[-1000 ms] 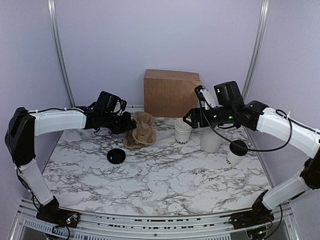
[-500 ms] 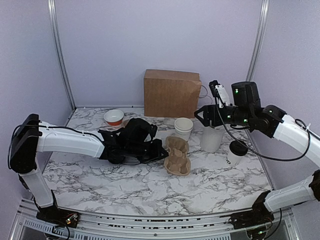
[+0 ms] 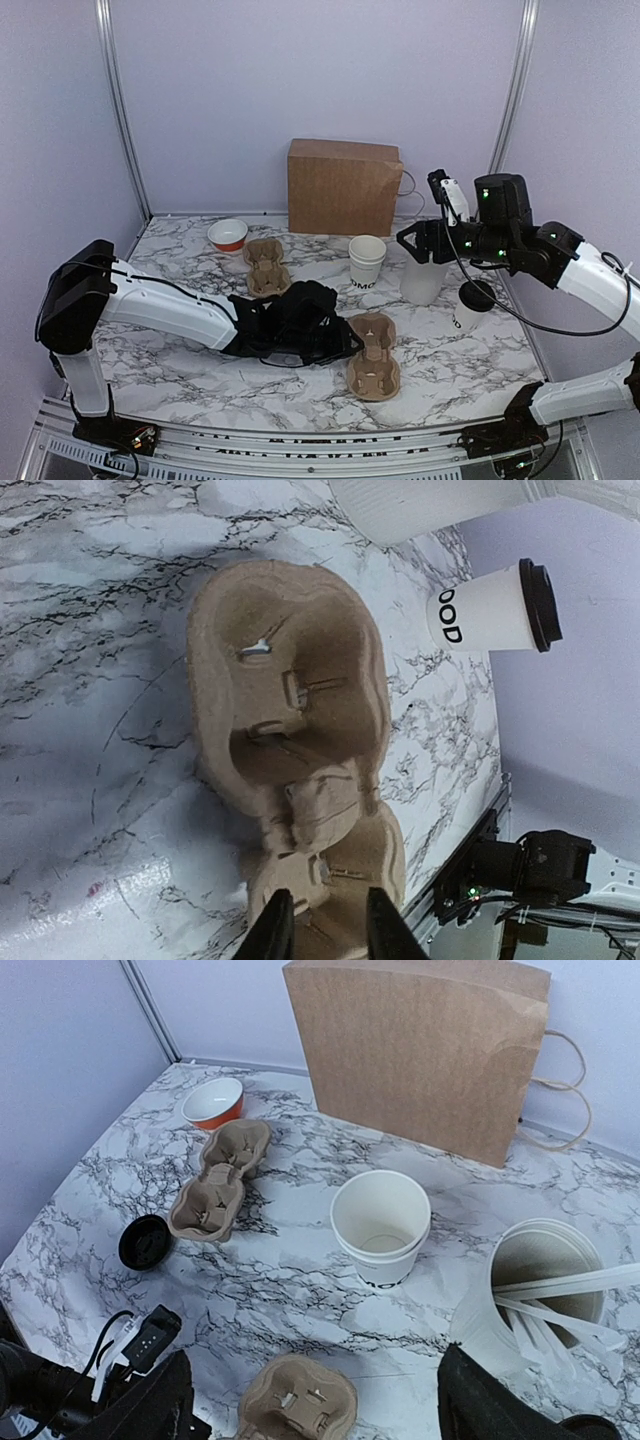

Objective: Pack the takeout coffee

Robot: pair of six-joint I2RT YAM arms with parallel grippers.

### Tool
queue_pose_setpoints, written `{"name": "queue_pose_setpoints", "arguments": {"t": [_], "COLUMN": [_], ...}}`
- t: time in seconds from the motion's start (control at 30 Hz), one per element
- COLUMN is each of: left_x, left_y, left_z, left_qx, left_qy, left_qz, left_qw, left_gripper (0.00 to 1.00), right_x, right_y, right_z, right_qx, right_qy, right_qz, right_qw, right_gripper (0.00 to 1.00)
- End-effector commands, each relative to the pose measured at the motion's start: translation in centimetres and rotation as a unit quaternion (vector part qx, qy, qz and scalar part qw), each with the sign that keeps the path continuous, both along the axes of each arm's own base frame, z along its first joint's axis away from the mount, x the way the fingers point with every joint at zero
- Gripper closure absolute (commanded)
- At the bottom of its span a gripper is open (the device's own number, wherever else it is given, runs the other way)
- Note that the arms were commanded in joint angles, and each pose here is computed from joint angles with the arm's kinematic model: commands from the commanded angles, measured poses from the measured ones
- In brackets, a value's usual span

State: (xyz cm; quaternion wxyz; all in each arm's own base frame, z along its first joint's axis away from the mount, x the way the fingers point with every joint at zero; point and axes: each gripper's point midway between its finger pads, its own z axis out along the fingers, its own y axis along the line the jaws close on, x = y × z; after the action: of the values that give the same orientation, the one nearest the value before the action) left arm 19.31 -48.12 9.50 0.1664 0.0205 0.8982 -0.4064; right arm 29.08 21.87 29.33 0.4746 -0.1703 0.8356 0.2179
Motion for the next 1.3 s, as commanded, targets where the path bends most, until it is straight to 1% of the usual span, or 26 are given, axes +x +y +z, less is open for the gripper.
{"name": "queue_pose_setpoints", "arguments": {"t": [0.0,0.03,0.13,0.17,0.27,0.33,0.47,0.6,0.67,0.83,0.87,1.07,1.27], "left_x": [0.2,0.3,0.9,1.1,1.7,2.2,3.3,4.9,5.6,7.2,7.5,8.1,8.1], "left_y": [0.1,0.2,1.1,1.7,2.8,3.4,4.9,7.2,8.5,11.9,12.5,15.8,18.6], "left_z": [1.0,1.2,1.9,1.8,3.3,4.8,7.6,9.8,11.2,14.0,14.4,15.7,16.2], "left_qx": [-0.011,-0.009,0.011,0.031,0.052,0.057,0.071,0.076,0.070,0.062,0.061,0.073,0.084], "left_qy": [-0.014,-0.020,-0.047,-0.058,-0.093,-0.118,-0.164,-0.187,-0.200,-0.222,-0.225,-0.237,-0.241], "left_qz": [0.016,0.016,0.023,0.023,0.028,0.029,0.031,0.041,0.048,0.065,0.069,0.076,0.087], "left_qw": [1.000,1.000,0.999,0.998,0.994,0.991,0.983,0.979,0.976,0.971,0.970,0.966,0.963], "left_gripper": [0.60,0.56,0.50,0.48,0.44,0.40,0.32,0.24,0.18,0.03,0.01,0.01,0.01], "right_x": [-0.3,-0.3,-0.1,-0.1,0.4,1.1,3.1,5.2,6.5,10.6,11.6,17.9,24.0], "right_y": [-0.1,-0.1,0.2,0.3,0.6,0.6,-0.1,-0.7,-1.1,-2.0,-2.2,-3.4,-4.9], "right_z": [1.1,1.3,1.6,1.8,2.3,2.3,2.9,3.7,4.1,5.0,5.2,5.3,4.2], "right_qx": [0.013,0.015,0.022,0.024,0.032,0.038,0.068,0.088,0.100,0.158,0.168,0.192,0.210], "right_qy": [-0.009,-0.011,-0.014,-0.015,-0.019,-0.016,-0.012,-0.016,-0.019,-0.013,-0.014,-0.012,0.000], "right_qz": [-0.002,-0.001,0.003,0.004,0.005,0.005,0.004,-0.005,-0.009,-0.004,-0.004,-0.022,-0.039], "right_qw": [1.000,1.000,1.000,1.000,0.999,0.999,0.998,0.996,0.995,0.987,0.986,0.981,0.977], "right_gripper": [0.19,0.19,0.19,0.19,0.18,0.18,0.18,0.18,0.18,0.18,0.18,0.18,0.18]}}
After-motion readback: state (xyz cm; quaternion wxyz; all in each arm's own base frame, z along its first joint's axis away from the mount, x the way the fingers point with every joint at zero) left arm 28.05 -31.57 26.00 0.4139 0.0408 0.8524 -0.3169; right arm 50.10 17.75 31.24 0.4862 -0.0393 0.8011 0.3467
